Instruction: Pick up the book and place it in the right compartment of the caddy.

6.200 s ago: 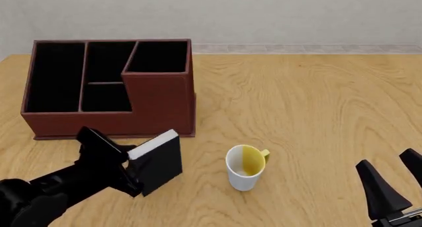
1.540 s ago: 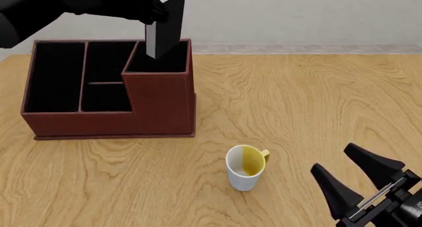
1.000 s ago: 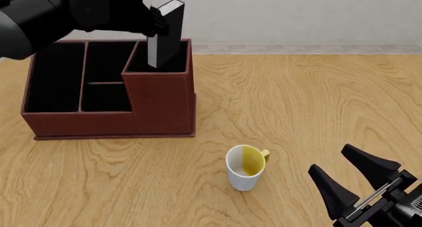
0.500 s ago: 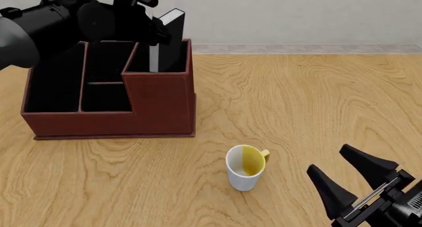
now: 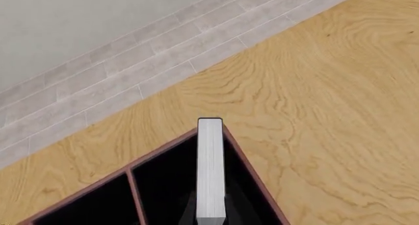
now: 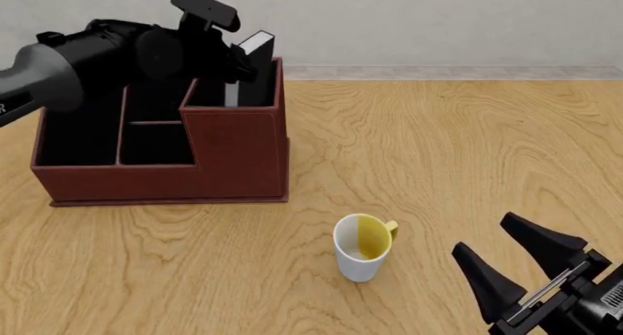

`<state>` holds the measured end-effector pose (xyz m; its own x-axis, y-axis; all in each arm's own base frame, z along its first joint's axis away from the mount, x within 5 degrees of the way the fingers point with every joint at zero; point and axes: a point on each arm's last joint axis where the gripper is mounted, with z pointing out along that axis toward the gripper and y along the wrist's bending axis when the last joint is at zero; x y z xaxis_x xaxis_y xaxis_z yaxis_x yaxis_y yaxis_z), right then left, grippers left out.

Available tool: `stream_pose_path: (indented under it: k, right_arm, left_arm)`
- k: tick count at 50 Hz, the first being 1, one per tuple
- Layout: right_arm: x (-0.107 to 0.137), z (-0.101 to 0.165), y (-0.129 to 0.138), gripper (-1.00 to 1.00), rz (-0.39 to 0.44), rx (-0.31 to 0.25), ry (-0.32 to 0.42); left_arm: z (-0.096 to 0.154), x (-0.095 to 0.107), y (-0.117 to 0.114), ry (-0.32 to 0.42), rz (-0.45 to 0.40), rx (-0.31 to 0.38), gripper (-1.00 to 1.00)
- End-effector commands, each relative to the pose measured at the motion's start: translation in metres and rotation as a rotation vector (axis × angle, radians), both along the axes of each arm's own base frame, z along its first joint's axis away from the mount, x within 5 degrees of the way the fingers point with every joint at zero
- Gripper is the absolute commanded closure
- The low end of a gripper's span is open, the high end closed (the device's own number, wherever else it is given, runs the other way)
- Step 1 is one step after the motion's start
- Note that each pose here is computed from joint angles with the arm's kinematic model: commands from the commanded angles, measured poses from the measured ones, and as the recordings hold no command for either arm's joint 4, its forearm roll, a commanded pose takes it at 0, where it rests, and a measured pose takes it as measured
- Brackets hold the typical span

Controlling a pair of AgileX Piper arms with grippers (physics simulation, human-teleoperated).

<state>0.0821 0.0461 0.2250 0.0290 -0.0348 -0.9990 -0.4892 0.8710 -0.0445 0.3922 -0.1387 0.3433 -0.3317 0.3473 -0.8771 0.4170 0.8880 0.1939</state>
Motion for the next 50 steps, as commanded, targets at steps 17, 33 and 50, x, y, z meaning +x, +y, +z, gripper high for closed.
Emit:
stream_pose_path:
  k: [17, 33, 50]
  right_arm:
    - [0.000, 0.000, 0.000, -1.00, 0.002, 0.001, -0.002]
    - [-0.002, 0.001, -0.001, -1.00, 0.001, 0.000, -0.003]
    - [-0.001, 0.000, -0.001, -1.00, 0.002, 0.000, -0.002]
  left_arm:
    - [-0.025, 0.004, 0.005, 0.001, 0.012, 0.013, 1.00]
    - [-0.030, -0.001, 0.007, 0.006, 0.013, 0.013, 1.00]
    - [-0.026, 0.003, 0.012, -0.007, 0.024, 0.015, -1.00]
